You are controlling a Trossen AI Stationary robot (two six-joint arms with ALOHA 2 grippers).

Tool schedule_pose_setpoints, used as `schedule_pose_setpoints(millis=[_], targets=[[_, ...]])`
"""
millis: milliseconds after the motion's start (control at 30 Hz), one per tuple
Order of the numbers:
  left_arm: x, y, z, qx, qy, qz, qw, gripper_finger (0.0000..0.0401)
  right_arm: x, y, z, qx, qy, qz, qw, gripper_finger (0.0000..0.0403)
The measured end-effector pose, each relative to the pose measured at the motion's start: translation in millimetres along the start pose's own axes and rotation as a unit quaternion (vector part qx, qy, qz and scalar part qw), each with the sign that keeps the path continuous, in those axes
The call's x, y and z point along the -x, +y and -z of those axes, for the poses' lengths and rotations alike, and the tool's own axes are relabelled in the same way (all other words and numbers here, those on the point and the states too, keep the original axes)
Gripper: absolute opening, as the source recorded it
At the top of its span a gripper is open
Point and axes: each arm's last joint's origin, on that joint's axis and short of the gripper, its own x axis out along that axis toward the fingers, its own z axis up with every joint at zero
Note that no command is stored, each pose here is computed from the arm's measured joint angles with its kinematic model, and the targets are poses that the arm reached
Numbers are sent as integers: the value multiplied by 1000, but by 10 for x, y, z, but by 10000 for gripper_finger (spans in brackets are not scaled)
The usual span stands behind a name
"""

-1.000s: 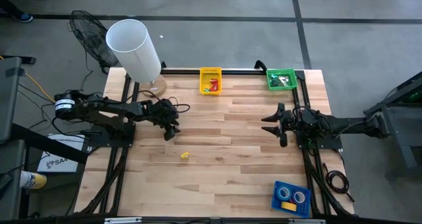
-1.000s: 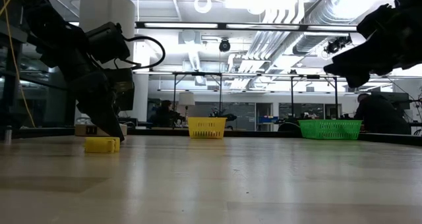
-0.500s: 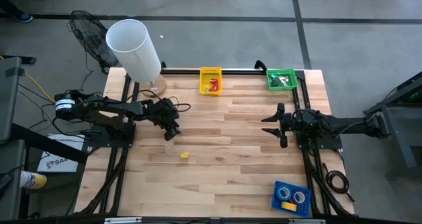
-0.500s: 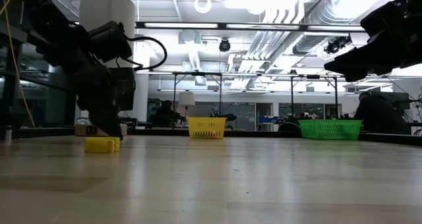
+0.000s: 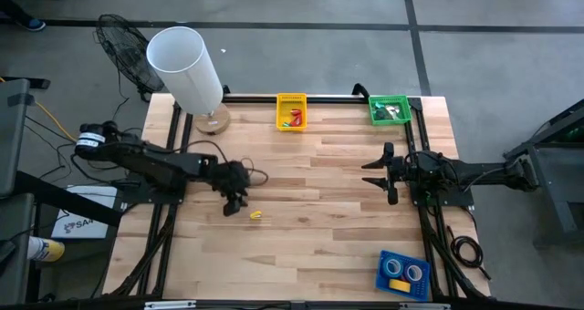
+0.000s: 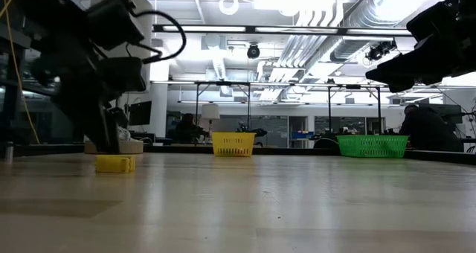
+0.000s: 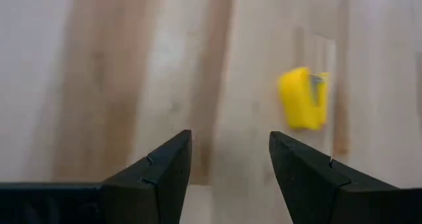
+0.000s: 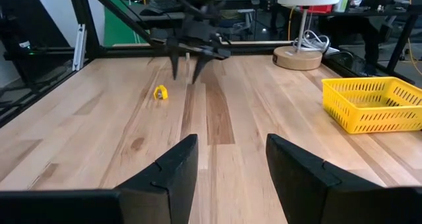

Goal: Pick and place Stapler, Stapler remover, tape
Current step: Put the yellow stapler into the yellow bin

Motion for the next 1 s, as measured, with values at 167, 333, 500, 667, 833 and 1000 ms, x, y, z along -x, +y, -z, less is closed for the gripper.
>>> schedule_pose_setpoints(millis=[167,333,500,667,833,1000], targets=[[-39,-220,67,-14,4,2,1000,202,0,0,0,0,0,0,1000,172],[-57,-351,129,-41,9,4,999,202,0,0,0,0,0,0,1000,170],[-61,-407,145,-51,9,17,999,202,0,0,0,0,0,0,1000,172],[-60,-417,111,-44,-10,17,999,202,0,0,0,0,0,0,1000,170],[-67,-508,141,-91,-34,-15,995,202,0,0,0,0,0,0,1000,172],[-70,-615,207,-113,-43,-33,992,202,0,0,0,0,0,0,1000,170]])
